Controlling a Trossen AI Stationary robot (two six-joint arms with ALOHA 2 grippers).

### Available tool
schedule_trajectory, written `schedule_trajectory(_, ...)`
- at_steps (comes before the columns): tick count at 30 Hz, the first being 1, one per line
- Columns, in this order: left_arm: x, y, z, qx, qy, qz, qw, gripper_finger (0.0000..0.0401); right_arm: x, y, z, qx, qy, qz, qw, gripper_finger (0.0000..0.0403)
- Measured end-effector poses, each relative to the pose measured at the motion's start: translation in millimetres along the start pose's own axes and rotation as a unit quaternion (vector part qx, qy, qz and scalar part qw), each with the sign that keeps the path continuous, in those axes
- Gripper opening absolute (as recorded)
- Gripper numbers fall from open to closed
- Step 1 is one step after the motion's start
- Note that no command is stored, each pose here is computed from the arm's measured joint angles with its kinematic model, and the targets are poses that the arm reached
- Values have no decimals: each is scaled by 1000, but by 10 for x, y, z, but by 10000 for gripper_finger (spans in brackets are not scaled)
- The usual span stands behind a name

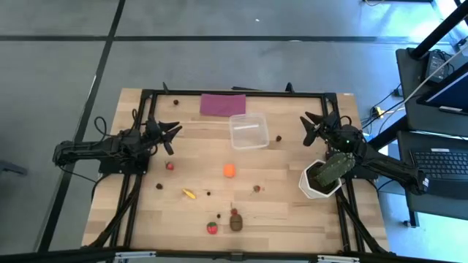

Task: Pick and placing Produce into tupperware

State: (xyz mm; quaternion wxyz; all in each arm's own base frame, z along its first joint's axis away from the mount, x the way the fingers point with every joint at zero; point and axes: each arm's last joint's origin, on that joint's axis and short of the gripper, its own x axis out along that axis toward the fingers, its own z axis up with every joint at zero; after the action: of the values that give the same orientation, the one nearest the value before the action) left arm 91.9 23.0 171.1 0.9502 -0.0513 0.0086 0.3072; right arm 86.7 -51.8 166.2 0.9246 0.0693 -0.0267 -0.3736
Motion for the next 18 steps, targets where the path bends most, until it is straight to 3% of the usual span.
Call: schedule_trajectory(18,0,0,0,0,0,0,1000,57,0,0,1,4,0,0,1000,168)
